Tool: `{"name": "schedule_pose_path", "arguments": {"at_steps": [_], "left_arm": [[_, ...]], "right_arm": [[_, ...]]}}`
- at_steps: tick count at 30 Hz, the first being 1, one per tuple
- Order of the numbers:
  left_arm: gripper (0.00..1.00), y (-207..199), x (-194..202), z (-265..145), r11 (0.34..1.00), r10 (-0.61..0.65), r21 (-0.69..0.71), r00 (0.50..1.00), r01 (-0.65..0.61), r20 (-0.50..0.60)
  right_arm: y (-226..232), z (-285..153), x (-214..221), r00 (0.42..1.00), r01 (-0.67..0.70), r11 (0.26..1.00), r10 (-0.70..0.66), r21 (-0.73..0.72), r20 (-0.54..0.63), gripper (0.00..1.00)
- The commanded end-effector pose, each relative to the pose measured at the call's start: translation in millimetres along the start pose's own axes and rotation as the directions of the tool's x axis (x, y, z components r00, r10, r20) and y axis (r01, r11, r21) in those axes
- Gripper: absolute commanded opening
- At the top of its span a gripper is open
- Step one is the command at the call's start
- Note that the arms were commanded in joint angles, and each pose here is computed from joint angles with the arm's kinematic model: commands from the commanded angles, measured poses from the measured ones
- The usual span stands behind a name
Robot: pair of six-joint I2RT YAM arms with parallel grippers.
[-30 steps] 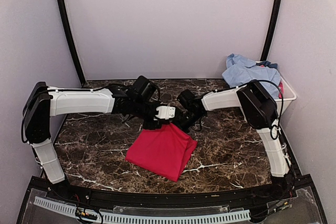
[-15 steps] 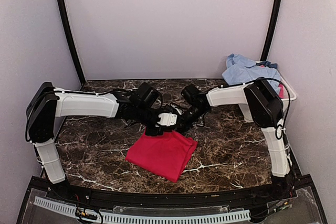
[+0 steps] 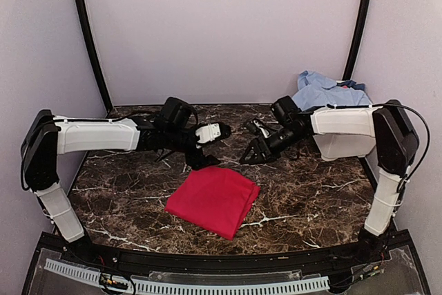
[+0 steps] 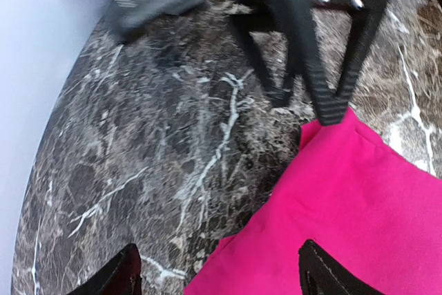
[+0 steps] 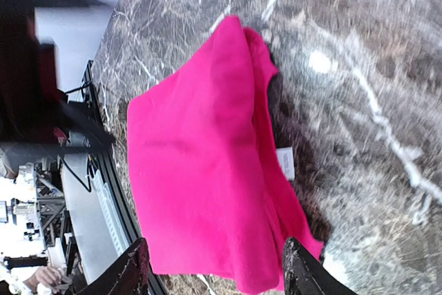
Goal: Fold and stack the mixed laundry pile
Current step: Smooth out the square-folded T-shirt at the center of the board.
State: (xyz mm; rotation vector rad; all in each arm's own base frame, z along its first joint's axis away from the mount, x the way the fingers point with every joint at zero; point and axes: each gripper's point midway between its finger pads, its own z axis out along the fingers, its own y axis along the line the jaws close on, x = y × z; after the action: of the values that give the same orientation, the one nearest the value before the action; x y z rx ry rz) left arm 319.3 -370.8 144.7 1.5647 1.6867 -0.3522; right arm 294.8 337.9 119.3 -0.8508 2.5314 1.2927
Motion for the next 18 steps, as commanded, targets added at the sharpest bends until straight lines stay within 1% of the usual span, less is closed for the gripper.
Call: {"name": "schedule_pose_path", "arguments": {"at_steps": [1, 3, 6, 9, 10, 11, 13, 14, 15, 17, 18], "left_arm": [[0.76, 22, -9, -41, 0.954, -0.289, -0.044, 0.948, 0.297, 0.136], [0.76, 20, -3, -41, 0.935, -0.341, -0.048, 0.929, 0.350, 0.141], [0.74, 27, 11, -35, 0.903, -0.411, -0.092, 0.905, 0.421, 0.105], [0.73, 33, 23, -35, 0.846, -0.513, -0.106, 0.852, 0.523, 0.105], [0.72, 36, 26, -37, 0.817, -0.554, -0.107, 0.823, 0.566, 0.123], [0.71, 39, 25, -38, 0.807, -0.567, -0.102, 0.812, 0.582, 0.142], [0.71, 41, 29, -41, 0.782, -0.598, -0.101, 0.786, 0.615, 0.158], [0.71, 41, 30, -43, 0.770, -0.612, -0.102, 0.774, 0.630, 0.162], [0.71, 42, 31, -44, 0.765, -0.617, -0.109, 0.771, 0.635, 0.161], [0.71, 46, 35, -48, 0.750, -0.631, -0.125, 0.759, 0.650, 0.161], [0.71, 51, 38, -51, 0.735, -0.646, -0.129, 0.745, 0.665, 0.166]], "right_arm": [[-9, 13, 25, 0.998, -0.050, 0.999, 0.050, -0.020, -0.040, 0.62], [-10, 19, 38, 0.996, -0.064, 0.997, 0.062, -0.032, -0.063, 0.61], [-10, 23, 46, 0.995, -0.064, 0.997, 0.061, -0.034, -0.079, 0.61], [-15, 28, 47, 0.994, -0.063, 0.998, 0.061, -0.018, -0.089, 0.61], [-17, 29, 47, 0.994, -0.062, 0.998, 0.060, -0.014, -0.091, 0.60], [-20, 31, 46, 0.994, -0.061, 0.998, 0.060, -0.012, -0.096, 0.60], [-21, 36, 47, 0.992, -0.061, 0.998, 0.059, -0.014, -0.109, 0.55], [-21, 37, 47, 0.991, -0.061, 0.998, 0.059, -0.013, -0.116, 0.52], [-21, 38, 49, 0.990, -0.062, 0.998, 0.061, -0.009, -0.125, 0.45], [-18, 37, 51, 0.989, -0.057, 0.998, 0.056, 0.001, -0.133, 0.38], [-16, 35, 52, 0.990, -0.053, 0.999, 0.054, 0.007, -0.132, 0.32]]}}
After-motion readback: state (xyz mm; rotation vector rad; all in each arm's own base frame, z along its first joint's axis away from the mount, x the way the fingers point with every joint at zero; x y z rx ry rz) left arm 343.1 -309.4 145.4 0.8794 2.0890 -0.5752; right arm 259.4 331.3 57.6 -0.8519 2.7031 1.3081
